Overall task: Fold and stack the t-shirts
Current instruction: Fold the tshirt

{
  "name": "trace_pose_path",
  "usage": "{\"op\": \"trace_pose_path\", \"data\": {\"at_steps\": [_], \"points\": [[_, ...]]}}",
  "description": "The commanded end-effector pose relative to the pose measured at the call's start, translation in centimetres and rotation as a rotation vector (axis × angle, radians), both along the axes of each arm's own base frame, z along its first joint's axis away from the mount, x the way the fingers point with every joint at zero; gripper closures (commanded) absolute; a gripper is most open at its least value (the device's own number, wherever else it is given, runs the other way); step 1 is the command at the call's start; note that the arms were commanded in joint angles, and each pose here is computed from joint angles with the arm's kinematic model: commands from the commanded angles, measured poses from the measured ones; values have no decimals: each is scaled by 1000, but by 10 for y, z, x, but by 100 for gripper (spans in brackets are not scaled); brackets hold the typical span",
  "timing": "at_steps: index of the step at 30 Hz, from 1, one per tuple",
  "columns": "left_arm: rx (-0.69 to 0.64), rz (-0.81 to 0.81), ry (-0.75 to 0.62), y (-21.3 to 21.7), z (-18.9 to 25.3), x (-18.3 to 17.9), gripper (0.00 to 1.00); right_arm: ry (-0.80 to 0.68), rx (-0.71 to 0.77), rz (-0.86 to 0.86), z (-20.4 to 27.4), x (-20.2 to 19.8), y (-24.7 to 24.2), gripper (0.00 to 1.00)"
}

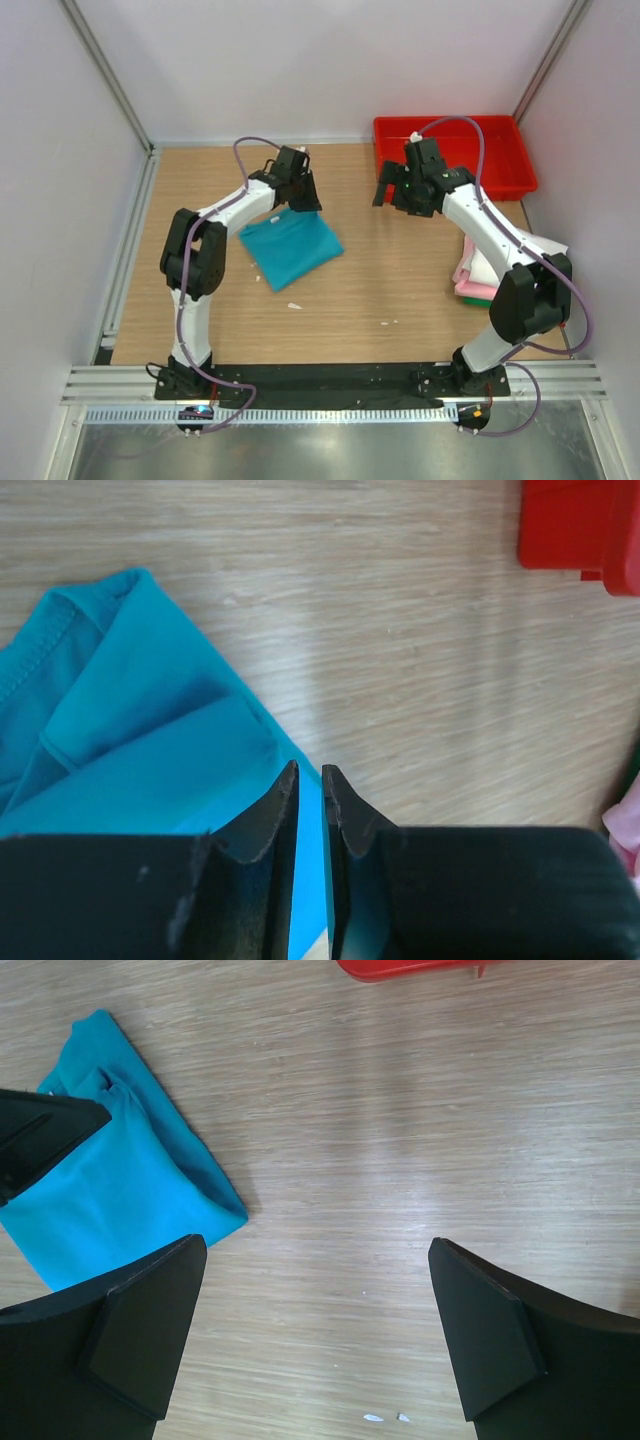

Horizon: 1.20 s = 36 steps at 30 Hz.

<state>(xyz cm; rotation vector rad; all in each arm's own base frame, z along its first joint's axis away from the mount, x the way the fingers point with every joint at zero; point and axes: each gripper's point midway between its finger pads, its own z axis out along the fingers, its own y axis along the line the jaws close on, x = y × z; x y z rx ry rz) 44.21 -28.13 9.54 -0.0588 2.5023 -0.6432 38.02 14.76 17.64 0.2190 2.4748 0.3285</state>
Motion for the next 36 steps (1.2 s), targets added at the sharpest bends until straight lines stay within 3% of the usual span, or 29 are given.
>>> {"op": "trace_pose_path", "data": {"at_steps": [1,10,16,21,26,27,33,36], "points": [[-21,11,-113,-8,19,34,85,-20,7,11,7,-3,1,0],[104,117,-58,26,-20,53,86,21,157,175,-12,-11,53,0],[122,135,-30,50,-33,57,88,57,147,309,-41,-12,99,0],[105,119,-61,61,-16,62,88,53,110,384,-63,-4,126,5],[115,78,-121,67,17,62,83,34,83,383,-82,23,142,22],[111,78,-131,67,24,62,82,35,77,378,-85,27,143,29],[55,65,-186,65,67,50,62,22,84,346,-89,48,153,61],[18,62,-170,61,70,41,62,53,105,354,-101,43,156,68]]}}
